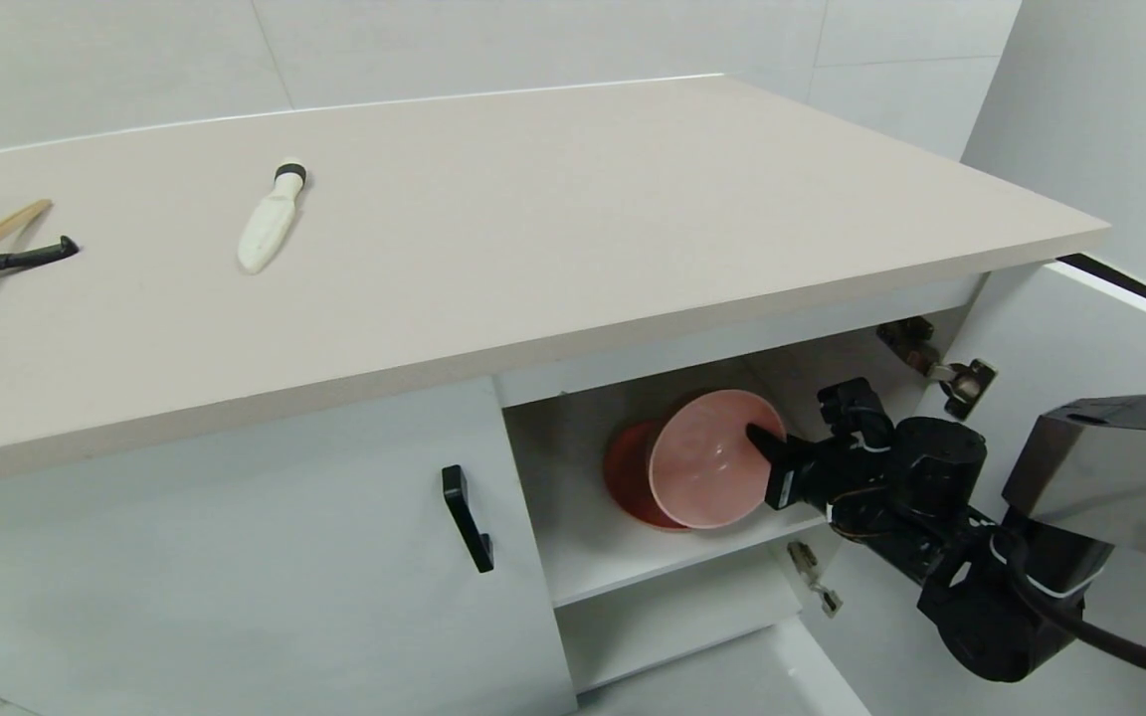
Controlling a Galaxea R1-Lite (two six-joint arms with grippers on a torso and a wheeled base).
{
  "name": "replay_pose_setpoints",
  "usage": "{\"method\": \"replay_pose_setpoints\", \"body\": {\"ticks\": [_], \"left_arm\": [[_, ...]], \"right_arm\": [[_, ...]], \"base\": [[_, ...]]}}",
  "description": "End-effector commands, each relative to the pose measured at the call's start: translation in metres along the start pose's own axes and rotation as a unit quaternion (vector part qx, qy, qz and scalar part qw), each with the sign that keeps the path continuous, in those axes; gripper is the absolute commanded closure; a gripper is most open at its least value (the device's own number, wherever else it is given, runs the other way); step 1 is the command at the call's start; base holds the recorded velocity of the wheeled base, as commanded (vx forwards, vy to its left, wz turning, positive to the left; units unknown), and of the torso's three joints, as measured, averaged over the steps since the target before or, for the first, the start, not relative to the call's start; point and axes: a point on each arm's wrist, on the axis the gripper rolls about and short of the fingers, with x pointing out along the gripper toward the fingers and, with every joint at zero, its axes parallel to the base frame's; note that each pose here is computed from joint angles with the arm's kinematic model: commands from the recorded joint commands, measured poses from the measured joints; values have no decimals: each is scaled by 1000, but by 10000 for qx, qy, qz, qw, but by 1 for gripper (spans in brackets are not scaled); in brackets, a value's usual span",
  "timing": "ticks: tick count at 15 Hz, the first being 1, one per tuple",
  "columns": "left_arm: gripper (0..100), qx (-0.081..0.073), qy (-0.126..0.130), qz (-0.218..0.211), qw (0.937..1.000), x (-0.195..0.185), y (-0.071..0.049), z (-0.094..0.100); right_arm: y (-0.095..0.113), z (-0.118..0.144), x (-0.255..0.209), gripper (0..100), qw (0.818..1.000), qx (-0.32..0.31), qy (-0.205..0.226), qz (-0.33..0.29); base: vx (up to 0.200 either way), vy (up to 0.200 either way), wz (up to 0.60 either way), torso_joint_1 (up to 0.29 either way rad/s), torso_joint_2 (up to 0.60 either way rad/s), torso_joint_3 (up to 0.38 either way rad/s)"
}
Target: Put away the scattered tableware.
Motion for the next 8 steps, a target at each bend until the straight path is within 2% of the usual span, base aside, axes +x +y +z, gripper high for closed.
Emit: {"method": "replay_pose_setpoints", "body": {"ticks": [1,8], "left_arm": [[0,-1,12,5,10000,0,0,0],[0,-16,12,5,10000,0,0,0]], "right_arm": [[0,-5,0,100,10000,9,69,-3],[-3,-19,3,100,9997,36,250,-39]], "base": [[0,0,0,0,0,0],[0,0,0,0,0,0]]}}
